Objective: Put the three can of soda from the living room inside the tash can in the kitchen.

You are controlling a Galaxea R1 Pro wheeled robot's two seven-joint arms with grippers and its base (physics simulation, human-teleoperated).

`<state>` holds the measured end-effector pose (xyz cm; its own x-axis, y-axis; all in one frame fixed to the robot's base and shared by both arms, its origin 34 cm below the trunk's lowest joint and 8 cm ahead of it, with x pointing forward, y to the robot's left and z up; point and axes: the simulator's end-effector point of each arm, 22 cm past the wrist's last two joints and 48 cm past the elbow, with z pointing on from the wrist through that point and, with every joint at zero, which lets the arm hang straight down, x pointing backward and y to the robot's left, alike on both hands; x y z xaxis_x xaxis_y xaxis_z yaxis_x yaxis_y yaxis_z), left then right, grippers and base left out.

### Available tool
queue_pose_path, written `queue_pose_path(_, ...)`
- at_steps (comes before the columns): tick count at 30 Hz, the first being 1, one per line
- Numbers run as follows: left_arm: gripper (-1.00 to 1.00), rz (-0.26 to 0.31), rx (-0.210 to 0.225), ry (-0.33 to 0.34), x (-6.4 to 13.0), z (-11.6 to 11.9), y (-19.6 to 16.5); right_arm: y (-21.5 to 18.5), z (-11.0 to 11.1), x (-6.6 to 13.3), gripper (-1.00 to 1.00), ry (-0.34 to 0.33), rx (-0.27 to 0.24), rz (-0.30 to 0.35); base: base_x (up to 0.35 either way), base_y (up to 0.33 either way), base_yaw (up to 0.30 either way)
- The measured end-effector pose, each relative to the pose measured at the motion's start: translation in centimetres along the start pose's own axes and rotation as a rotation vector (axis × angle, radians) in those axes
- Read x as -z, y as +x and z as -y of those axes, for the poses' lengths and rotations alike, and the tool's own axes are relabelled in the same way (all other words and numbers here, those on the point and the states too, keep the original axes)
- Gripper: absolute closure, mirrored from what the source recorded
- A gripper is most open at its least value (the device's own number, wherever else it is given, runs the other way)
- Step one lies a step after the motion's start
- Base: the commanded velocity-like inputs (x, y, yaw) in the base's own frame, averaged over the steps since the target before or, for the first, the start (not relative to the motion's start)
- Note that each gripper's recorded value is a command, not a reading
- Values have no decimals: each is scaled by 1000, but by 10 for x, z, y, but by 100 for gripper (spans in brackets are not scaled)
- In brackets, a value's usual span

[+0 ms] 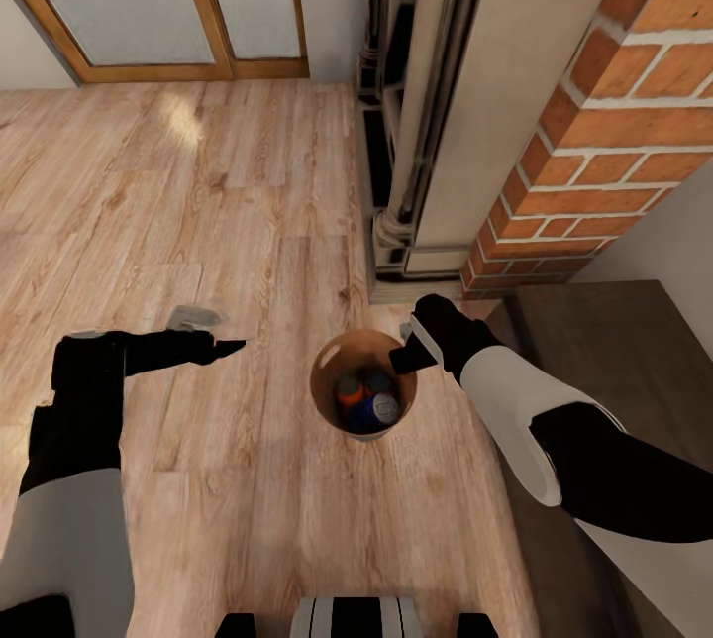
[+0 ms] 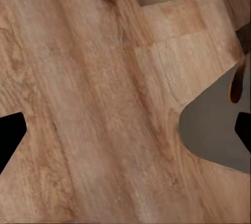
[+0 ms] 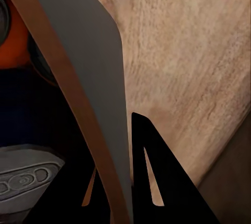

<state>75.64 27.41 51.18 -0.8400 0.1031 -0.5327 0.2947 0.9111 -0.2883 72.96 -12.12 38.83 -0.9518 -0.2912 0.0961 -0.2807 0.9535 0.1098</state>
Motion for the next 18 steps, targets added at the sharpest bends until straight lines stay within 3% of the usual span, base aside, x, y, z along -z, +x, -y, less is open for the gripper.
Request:
queue_pose_path(2,-100,-15,44,-78,1,-32,32,3,0,-3,100,0,1,-4,0,104,0)
queue_pose_path(5,-100,-63,71,-122,-8,-51,78,6,1,-5,100,8,5,-8,0,220,0)
queue_pose_path(7,-100,-109,102,-117,-20,-53,109,7,1,-6,100,4,1,-8,0,278,0)
queue_pose_path(11,-100,-140,126,-119,-28,-53,129,7,-1,-6,100,-9,-7,-7,0,298,0)
queue_pose_path(18,-100,-152,131,-153,-31,-58,137,8,2,-6,100,1,-2,-8,0,307,0)
